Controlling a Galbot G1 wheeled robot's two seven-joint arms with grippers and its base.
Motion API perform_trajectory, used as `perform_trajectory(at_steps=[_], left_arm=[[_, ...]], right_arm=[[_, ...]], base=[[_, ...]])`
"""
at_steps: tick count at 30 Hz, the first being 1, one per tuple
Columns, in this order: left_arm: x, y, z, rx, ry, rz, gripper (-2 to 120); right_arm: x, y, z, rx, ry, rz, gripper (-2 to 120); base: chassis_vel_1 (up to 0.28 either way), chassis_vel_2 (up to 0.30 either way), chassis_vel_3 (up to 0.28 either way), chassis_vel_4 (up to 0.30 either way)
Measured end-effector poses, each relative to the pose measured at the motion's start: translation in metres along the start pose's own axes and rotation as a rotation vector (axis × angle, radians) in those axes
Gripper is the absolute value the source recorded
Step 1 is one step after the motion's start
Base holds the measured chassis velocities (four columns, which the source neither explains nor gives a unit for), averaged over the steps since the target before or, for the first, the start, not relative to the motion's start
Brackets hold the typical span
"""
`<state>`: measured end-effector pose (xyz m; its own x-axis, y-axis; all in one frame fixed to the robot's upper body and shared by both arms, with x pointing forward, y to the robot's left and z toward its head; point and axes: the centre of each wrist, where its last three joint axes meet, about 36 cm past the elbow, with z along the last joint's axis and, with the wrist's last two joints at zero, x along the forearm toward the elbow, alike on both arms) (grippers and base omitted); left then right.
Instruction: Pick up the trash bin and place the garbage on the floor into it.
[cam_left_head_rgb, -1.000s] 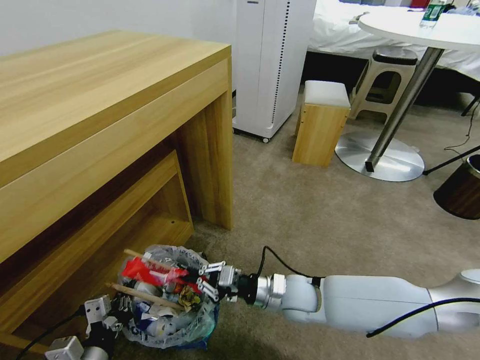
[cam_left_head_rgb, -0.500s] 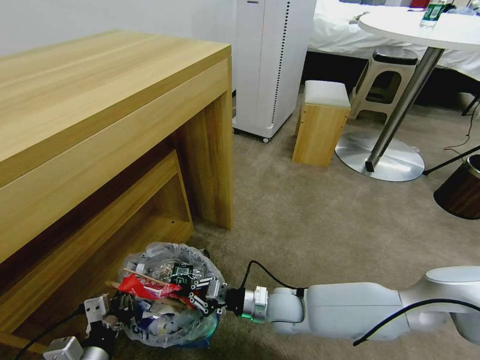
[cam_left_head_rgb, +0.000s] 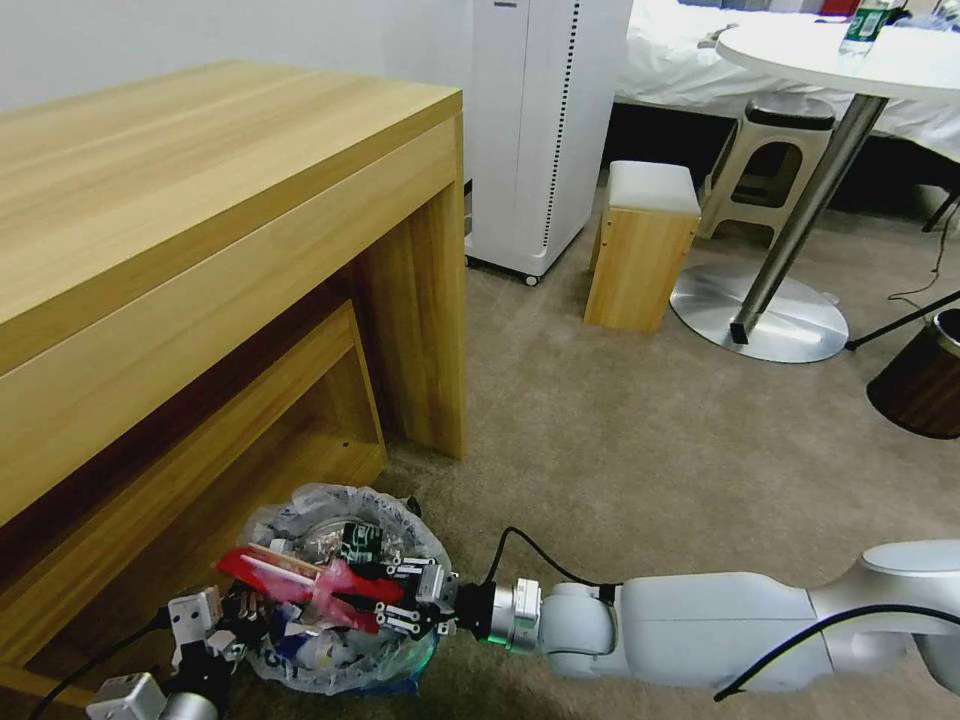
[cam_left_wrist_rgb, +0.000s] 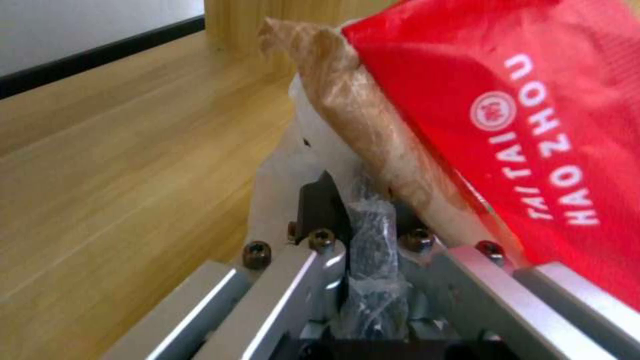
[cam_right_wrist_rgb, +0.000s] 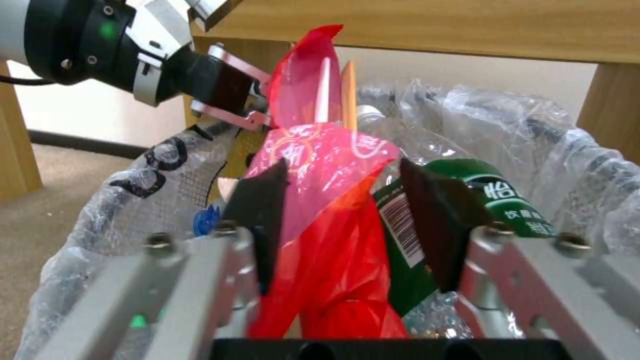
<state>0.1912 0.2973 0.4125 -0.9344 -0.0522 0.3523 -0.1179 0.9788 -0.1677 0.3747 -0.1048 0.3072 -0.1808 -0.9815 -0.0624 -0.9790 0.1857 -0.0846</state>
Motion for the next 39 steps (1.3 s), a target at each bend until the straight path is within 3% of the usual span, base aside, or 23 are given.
perform_trajectory(at_steps=[6,13,24,39], left_arm=[[0.000,-0.001,0.003,0.000,0.006,-0.004,3],[0.002,0.002,0.005,-0.007,0.014,-0.012,3],[0.007,0.003,0.005,-0.018,0.035,-0.017,3],[0.003,0.009,0.024,-0.007,0.129,-0.015,3]], right_arm=[[-0.001,0.000,-0.005,0.000,-0.026,0.017,70],[-0.016,-0.014,-0.036,0.002,-0.125,0.071,96],[-0.015,-0.034,-0.075,0.012,-0.229,0.149,100],[0.017,-0.086,-0.107,0.064,-0.327,0.408,100]], base=[[0.000,0.000,0.000,0.000],[0.000,0.000,0.000,0.000],[0.000,0.000,0.000,0.000],[0.000,0.000,0.000,0.000]])
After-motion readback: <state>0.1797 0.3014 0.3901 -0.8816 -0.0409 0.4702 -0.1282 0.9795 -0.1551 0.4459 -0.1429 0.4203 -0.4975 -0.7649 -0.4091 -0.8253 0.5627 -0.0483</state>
